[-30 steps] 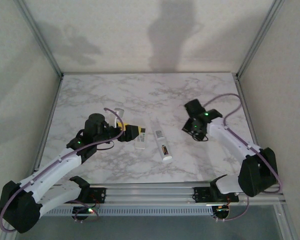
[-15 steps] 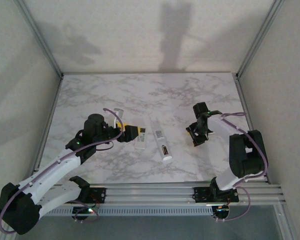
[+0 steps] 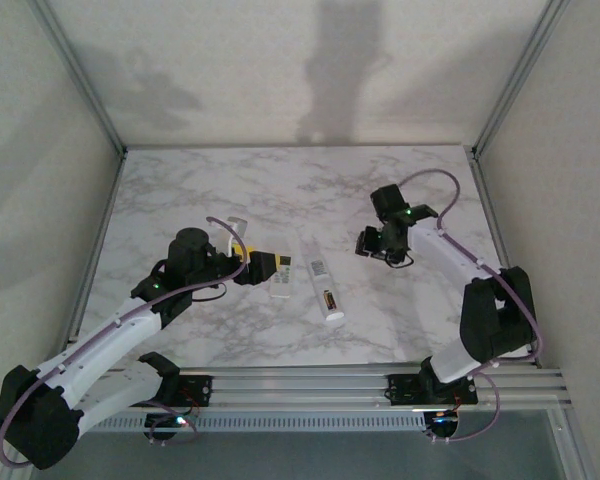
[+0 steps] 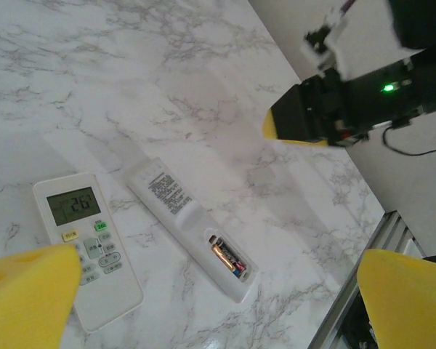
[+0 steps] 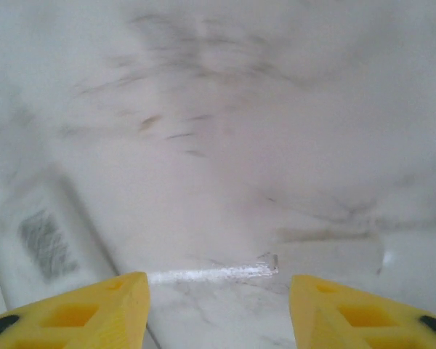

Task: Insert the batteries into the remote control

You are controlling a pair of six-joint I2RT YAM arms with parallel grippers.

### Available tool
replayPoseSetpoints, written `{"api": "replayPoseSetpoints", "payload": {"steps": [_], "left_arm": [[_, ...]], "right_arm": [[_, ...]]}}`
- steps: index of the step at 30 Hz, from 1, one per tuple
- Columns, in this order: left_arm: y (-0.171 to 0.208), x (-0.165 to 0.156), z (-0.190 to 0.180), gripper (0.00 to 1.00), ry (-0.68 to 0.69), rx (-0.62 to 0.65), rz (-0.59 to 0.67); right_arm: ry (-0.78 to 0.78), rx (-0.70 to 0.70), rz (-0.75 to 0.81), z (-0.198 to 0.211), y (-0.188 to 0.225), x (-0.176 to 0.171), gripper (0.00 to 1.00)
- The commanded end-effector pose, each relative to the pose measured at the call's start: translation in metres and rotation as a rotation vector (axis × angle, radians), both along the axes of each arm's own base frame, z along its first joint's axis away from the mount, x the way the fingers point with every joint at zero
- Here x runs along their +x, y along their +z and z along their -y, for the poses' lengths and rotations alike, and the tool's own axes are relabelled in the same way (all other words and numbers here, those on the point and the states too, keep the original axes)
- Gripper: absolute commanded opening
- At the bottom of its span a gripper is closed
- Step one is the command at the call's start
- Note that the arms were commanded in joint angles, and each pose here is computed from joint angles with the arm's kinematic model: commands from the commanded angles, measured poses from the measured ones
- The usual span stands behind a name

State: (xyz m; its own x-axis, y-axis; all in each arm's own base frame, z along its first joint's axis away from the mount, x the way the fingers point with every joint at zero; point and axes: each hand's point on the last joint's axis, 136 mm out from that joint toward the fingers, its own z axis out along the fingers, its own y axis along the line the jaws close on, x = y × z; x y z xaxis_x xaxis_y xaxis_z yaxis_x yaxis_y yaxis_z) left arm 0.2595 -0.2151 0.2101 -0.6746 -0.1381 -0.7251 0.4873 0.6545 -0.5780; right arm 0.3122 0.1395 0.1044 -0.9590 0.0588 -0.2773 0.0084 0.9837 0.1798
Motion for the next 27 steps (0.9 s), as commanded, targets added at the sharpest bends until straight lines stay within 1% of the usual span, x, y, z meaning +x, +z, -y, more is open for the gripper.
{"api": "replayPoseSetpoints", "payload": {"steps": [1, 3, 5, 7, 9, 10, 12, 13, 14, 16, 20, 23, 25, 27], "left_arm": [[0.004, 0.002, -0.002, 0.97, 0.005, 0.003, 0.032], [0.006, 0.002, -0.002, 0.97, 0.005, -0.004, 0.034], [0.007, 0.002, -0.002, 0.97, 0.004, -0.010, 0.033], [0.008, 0.000, -0.003, 0.97, 0.005, -0.006, 0.036], [0.007, 0.000, -0.004, 0.97, 0.007, 0.002, 0.038], [0.007, 0.000, -0.004, 0.97, 0.007, 0.005, 0.038], [0.006, 0.000, -0.005, 0.97, 0.010, 0.007, 0.038], [0.005, 0.000, -0.005, 0.97, 0.012, 0.009, 0.037], [0.004, 0.000, -0.005, 0.97, 0.013, 0.010, 0.033], [0.002, 0.000, -0.006, 0.97, 0.013, 0.014, 0.028], [0.000, 0.001, -0.007, 0.97, 0.020, 0.021, 0.028], [0.002, 0.001, -0.007, 0.97, 0.021, 0.019, 0.032], [0.000, 0.002, -0.007, 0.97, 0.024, 0.024, 0.029], [-0.003, 0.003, -0.007, 0.97, 0.022, 0.028, 0.023]], "right_arm": [[0.653, -0.267, -0.083, 0.021, -0.016, -0.036, 0.53], [0.784, -0.284, -0.066, 0.015, -0.023, -0.040, 0.53], [0.864, -0.306, -0.080, 0.016, -0.032, -0.038, 0.53], [0.921, -0.366, -0.125, 0.024, -0.043, -0.034, 0.53], [0.978, -0.392, -0.195, 0.029, -0.057, -0.038, 0.52], [0.996, -0.402, -0.213, 0.031, -0.062, -0.038, 0.52], [1.029, -0.376, -0.233, 0.027, -0.070, -0.041, 0.53], [1.042, -0.377, -0.235, 0.028, -0.073, -0.041, 0.54], [1.056, -0.390, -0.245, 0.029, -0.077, -0.040, 0.58], [1.088, -0.395, -0.262, 0.031, -0.082, -0.041, 0.62], [1.091, -0.386, -0.239, 0.026, -0.088, -0.037, 0.62], [1.105, -0.388, -0.263, 0.028, -0.097, -0.040, 0.57], [1.106, -0.370, -0.285, 0.026, -0.098, -0.043, 0.50], [1.113, -0.360, -0.304, 0.024, -0.099, -0.043, 0.39]]}}
